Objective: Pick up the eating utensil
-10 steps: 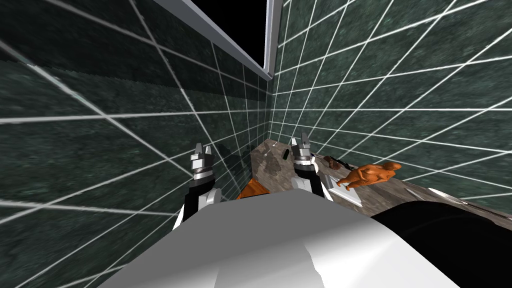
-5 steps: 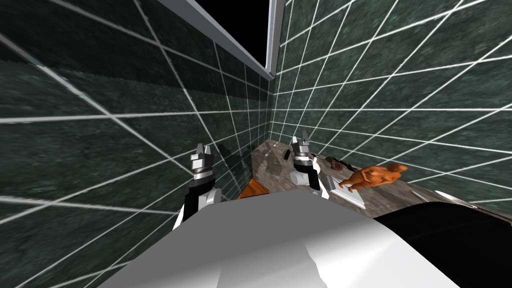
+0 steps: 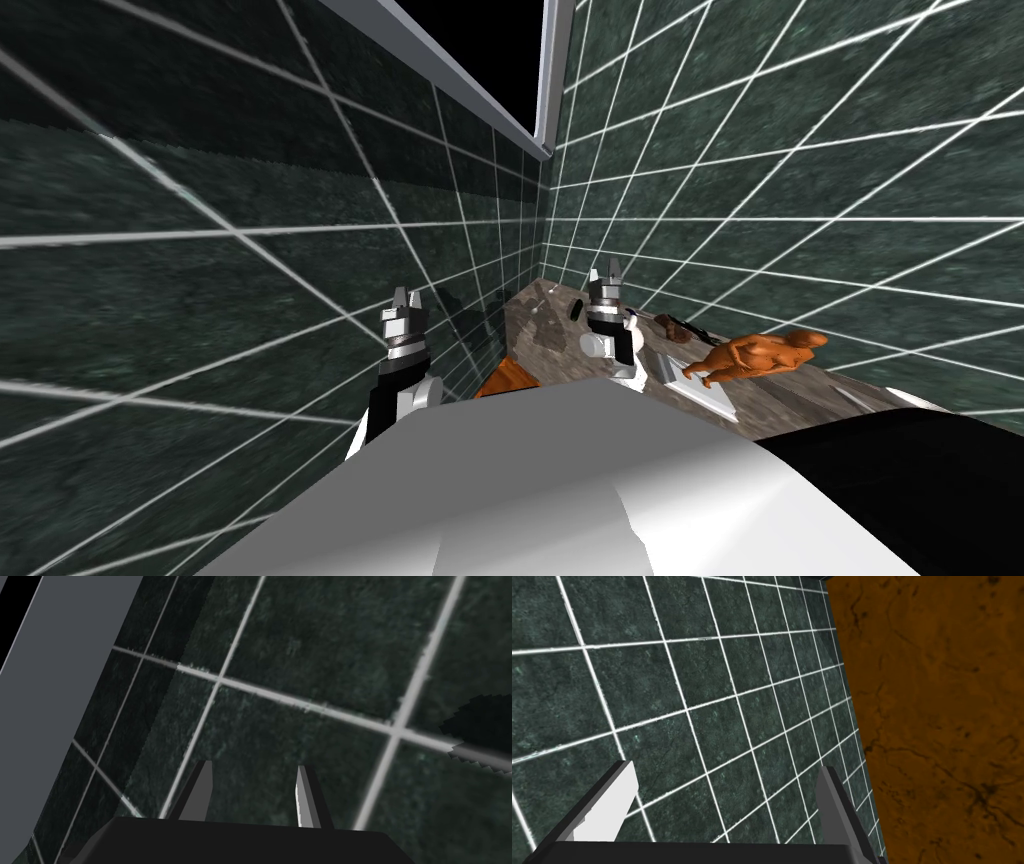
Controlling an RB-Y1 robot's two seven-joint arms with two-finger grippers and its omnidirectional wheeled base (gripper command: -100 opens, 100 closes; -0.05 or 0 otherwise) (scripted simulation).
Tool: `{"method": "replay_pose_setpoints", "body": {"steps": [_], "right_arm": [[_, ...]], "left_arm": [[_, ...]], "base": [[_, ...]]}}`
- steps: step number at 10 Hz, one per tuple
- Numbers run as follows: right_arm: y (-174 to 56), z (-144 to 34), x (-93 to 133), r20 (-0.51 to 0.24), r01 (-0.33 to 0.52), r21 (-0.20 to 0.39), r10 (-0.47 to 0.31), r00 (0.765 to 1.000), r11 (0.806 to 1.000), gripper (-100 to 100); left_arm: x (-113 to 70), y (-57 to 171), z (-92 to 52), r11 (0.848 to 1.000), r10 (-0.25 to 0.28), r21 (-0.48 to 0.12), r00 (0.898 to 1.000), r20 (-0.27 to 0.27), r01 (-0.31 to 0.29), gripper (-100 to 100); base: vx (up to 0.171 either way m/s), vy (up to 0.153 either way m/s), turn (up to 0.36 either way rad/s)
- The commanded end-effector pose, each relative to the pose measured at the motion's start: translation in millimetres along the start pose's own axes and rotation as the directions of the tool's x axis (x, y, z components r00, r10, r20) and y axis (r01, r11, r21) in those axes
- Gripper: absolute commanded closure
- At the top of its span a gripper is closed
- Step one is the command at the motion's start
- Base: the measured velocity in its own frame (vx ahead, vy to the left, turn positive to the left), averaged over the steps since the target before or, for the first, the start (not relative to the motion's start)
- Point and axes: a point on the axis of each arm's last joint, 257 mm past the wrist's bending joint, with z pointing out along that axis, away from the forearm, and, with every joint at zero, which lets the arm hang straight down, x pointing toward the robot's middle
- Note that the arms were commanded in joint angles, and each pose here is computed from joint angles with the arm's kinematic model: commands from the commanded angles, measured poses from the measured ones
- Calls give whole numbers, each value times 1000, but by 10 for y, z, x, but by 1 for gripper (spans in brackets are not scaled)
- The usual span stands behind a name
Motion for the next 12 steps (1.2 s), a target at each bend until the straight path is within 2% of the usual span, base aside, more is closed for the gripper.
{"method": "replay_pose_setpoints", "body": {"steps": [1,2,3,4,5,6,8,9,10,11,12], "right_arm": [[-66,61,-69,27,-13,-3,13,1000,1000,-100],[-129,130,-201,62,6,-10,-6,998,1000,-100],[-167,158,-217,75,-22,-8,23,997,1000,-100],[-244,200,-368,112,5,-7,-5,994,1000,-100],[-270,254,-380,129,-32,-13,34,991,999,-100],[-315,295,-547,170,-6,-17,9,985,1000,-100],[-383,344,-565,191,-51,-17,53,980,999,-100],[-462,409,-737,242,-40,-21,43,969,999,-100],[-499,424,-758,256,-69,-21,72,964,997,-100],[-560,474,-935,307,-51,-25,57,950,998,-100],[-614,495,-947,320,-81,-25,84,944,996,-100]], "left_arm": [[0,0,0,1000,0,0,1000,0,0,0],[0,0,0,1000,0,0,1000,0,0,0],[0,0,0,1000,0,0,1000,0,0,0],[0,0,0,1000,0,0,1000,0,0,0],[0,0,0,1000,0,0,1000,0,0,0],[0,0,0,1000,0,0,1000,0,0,0],[0,0,0,1000,0,0,1000,0,0,0],[0,0,0,1000,0,0,1000,0,0,0],[0,0,0,1000,0,0,1000,0,0,0],[0,0,0,1000,0,0,1000,0,0,0],[0,0,0,1000,0,0,1000,0,0,0]], "base": [[3,7,18],[3,9,41],[3,6,18],[4,8,41],[4,5,19],[4,7,45],[2,2,11],[2,5,47],[3,3,26],[3,5,46],[3,4,25]]}}
